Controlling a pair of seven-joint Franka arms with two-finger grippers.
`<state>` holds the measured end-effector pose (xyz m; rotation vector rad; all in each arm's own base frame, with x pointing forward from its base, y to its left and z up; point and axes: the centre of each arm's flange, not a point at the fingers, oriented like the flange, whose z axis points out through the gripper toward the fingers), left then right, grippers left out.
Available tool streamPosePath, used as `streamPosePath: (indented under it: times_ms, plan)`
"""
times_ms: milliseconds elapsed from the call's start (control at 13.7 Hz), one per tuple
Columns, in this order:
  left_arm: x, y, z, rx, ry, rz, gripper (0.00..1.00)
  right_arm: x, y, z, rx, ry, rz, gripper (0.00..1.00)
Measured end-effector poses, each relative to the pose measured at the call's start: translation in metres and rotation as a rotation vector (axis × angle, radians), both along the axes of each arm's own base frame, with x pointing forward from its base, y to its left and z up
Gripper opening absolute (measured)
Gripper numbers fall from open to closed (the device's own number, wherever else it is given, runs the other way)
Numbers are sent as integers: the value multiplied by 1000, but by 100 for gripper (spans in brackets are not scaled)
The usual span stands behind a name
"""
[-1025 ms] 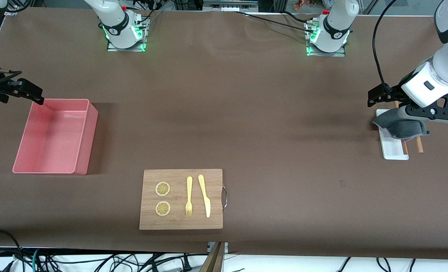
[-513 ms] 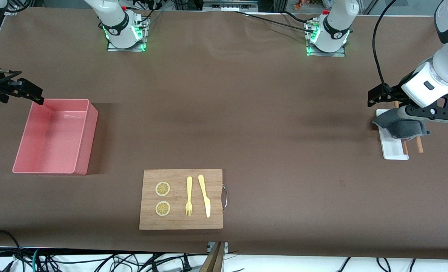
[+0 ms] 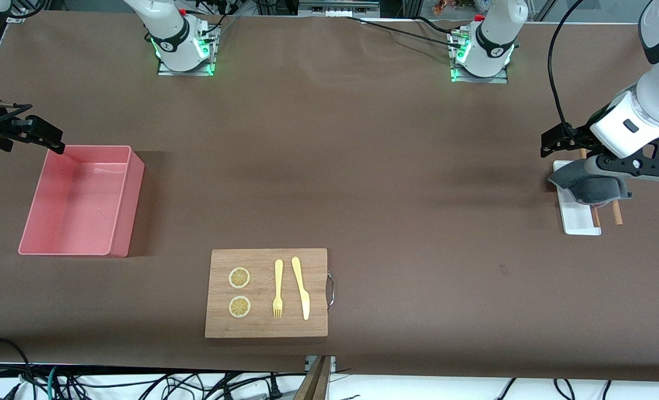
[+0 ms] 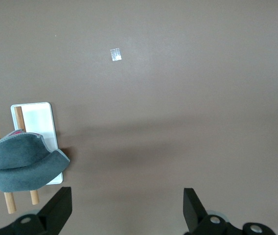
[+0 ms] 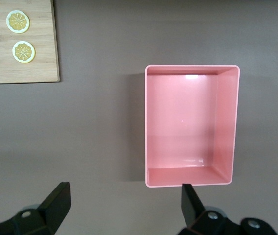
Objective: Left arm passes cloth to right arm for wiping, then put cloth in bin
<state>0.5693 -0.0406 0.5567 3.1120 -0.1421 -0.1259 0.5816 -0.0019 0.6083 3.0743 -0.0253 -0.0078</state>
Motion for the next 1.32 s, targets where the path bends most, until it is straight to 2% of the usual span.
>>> streamPosePath:
  times_ms: [806, 1318]
  plan:
    - [1, 2, -4, 19, 8, -2, 100, 0, 0, 0, 0, 0, 0, 100]
    - [-14, 0, -19, 28, 149, -10, 100, 0, 0, 0, 0, 0, 0, 100]
